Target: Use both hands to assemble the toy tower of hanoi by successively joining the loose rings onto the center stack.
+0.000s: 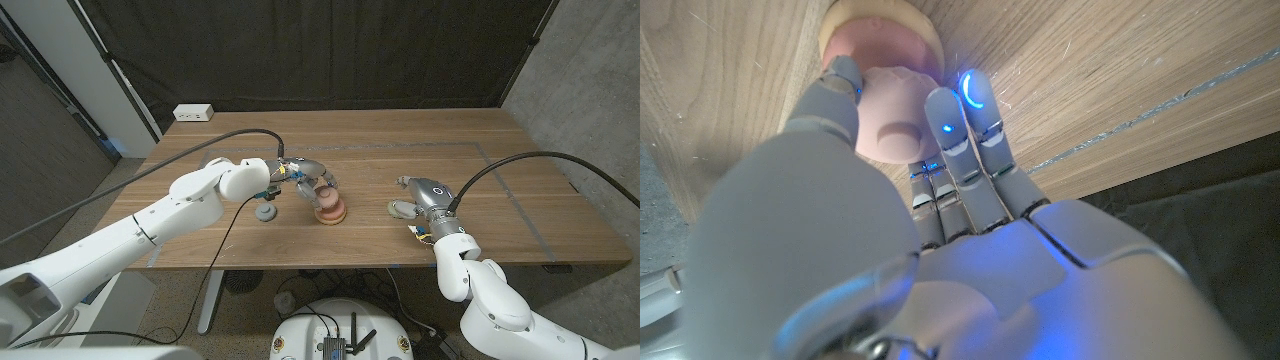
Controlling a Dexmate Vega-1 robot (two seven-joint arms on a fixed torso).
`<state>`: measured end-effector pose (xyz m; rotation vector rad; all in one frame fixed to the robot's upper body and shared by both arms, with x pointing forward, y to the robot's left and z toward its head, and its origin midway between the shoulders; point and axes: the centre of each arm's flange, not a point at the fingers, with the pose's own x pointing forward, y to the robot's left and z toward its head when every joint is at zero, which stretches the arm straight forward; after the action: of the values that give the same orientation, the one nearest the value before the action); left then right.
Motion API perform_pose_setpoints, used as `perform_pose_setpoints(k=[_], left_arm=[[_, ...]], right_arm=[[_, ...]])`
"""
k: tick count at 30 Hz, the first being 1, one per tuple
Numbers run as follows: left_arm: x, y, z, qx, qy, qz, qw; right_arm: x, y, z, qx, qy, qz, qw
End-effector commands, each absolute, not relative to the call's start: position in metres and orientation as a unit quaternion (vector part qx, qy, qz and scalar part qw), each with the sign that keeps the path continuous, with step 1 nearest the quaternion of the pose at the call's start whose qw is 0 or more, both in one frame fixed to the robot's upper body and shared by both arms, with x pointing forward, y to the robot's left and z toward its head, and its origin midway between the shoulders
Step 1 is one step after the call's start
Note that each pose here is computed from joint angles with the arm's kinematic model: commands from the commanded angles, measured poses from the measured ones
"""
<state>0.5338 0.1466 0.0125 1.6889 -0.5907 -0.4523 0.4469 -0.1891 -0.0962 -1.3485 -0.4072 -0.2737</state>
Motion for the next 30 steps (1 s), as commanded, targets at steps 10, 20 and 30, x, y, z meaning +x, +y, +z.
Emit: perform_pose_setpoints(k=[10,20,30], left_arm=[[0.536,0.131,0.011,0.750,-0.254,-0.186,0.581],[0.541,0.131,0.005,0.748,-0.251,-0.186,0.585],[0.545,0.129,-0.001,0.745,-0.247,-0.196,0.588]], right_arm=[[0.443,-0.192,-0.097,-0.616,-0.187,-0.129,0.755],[0.443,-0.194,-0.098,-0.615,-0.185,-0.130,0.755],[0.443,-0.194,-0.099,-0.615,-0.184,-0.130,0.756]])
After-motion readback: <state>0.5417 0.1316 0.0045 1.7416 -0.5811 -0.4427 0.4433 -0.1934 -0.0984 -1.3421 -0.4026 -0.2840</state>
